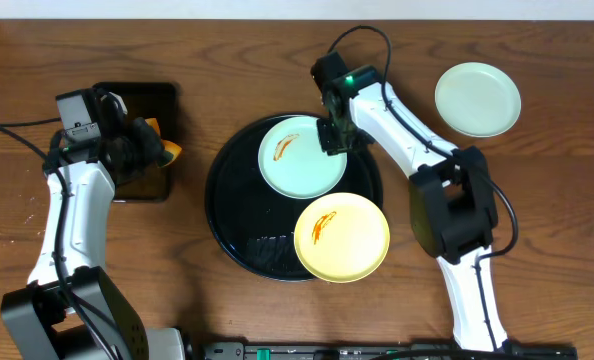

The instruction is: Clean dirty plates on tray and stack at the side

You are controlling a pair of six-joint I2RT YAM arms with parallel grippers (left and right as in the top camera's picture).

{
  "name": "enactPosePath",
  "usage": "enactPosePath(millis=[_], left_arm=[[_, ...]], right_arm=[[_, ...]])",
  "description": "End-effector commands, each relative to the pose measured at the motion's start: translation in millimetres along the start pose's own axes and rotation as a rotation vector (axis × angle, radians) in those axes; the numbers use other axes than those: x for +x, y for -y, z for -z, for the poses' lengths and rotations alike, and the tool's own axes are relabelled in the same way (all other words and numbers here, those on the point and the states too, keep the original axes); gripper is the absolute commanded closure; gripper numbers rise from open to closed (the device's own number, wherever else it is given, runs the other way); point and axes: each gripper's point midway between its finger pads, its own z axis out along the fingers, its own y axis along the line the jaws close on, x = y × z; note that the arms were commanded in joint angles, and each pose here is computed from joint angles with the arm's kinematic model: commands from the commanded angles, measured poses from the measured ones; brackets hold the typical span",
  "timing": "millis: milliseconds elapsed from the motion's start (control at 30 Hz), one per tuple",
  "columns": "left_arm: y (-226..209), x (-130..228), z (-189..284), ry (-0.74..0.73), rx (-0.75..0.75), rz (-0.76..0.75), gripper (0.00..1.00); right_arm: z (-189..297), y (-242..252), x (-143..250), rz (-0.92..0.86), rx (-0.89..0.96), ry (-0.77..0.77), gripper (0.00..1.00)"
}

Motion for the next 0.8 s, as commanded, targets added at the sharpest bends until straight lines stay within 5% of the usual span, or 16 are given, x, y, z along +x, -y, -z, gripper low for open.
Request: enactPosePath(millis=[0, 200, 300, 633, 767], left_arm=[[-1.5, -2.2, -1.7, 0.001, -0.006, -0.012, 0.92], [9.3, 2.5, -1.4, -0.025, 0.057, -0.011, 0.92], [29.7, 10.5, -0.9, -0.062, 0.150, -0.026, 0.92], [79.8, 65.6, -9.1, -0.214, 0.198, -0.111, 0.92], [77.9, 86.7, -15.7, -0.237, 0.075, -0.152, 0.92]], right_arm=[[-12.1, -17.0, 11.6, -0.009, -0.049, -0.044, 0.66], [-31.1, -45.9, 26.2, 0.034, -0.174, -0.074, 0.67], [-23.9, -85.7, 32.8, 0.086, -0.330, -0.090, 0.78], [-26.2, -112.1, 47.8, 0.155, -0.296, -0.084, 0.71], [-26.2, -104.4, 44.4, 0.137, -0.294, -0.086, 0.72]])
